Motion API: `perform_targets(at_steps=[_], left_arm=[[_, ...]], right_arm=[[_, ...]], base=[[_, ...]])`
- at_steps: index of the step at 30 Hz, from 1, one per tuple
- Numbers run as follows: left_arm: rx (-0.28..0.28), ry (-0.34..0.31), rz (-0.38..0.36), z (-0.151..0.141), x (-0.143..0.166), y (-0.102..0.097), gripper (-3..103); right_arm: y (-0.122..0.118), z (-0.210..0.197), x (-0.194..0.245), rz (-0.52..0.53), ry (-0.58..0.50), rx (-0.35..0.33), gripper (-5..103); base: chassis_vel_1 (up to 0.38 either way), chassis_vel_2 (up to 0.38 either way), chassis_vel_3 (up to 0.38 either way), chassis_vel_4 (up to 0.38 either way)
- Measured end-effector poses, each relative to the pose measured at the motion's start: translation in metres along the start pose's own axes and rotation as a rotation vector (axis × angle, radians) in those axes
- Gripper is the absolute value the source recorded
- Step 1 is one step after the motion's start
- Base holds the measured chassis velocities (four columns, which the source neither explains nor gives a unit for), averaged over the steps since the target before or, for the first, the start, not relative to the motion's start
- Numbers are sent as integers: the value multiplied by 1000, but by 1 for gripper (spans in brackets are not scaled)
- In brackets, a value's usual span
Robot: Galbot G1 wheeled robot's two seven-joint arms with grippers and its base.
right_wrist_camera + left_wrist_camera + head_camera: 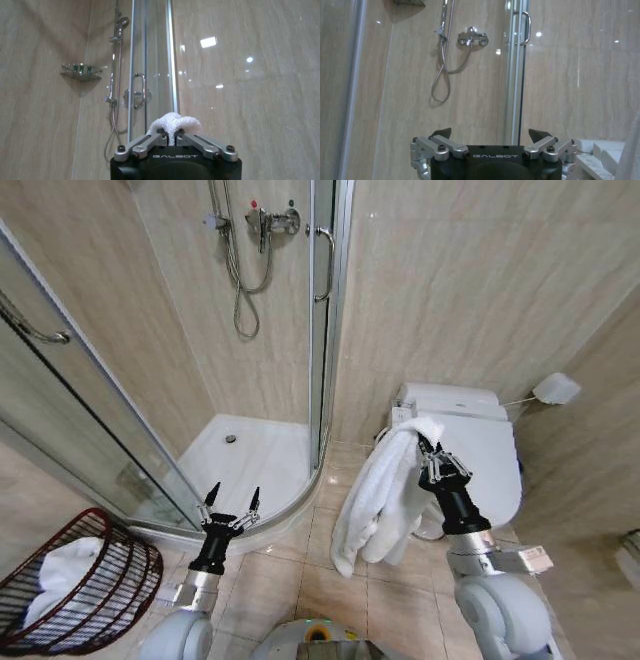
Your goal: Discard the used towel into the hamper.
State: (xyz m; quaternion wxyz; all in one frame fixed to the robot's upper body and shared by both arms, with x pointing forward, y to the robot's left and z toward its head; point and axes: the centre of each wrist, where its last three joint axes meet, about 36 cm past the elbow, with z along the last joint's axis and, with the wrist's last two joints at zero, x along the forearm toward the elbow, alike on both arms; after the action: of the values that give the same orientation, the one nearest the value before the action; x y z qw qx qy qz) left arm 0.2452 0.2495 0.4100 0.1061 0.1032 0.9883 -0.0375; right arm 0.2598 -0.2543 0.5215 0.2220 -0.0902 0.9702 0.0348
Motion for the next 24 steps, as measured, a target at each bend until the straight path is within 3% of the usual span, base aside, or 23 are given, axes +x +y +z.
perform_targets(at_steps=[24], left_arm=[[0,0,0,0,0,0,100]], right_arm=[[-2,-11,0,-13,-27,-5,4]], base=[[0,0,0,0]])
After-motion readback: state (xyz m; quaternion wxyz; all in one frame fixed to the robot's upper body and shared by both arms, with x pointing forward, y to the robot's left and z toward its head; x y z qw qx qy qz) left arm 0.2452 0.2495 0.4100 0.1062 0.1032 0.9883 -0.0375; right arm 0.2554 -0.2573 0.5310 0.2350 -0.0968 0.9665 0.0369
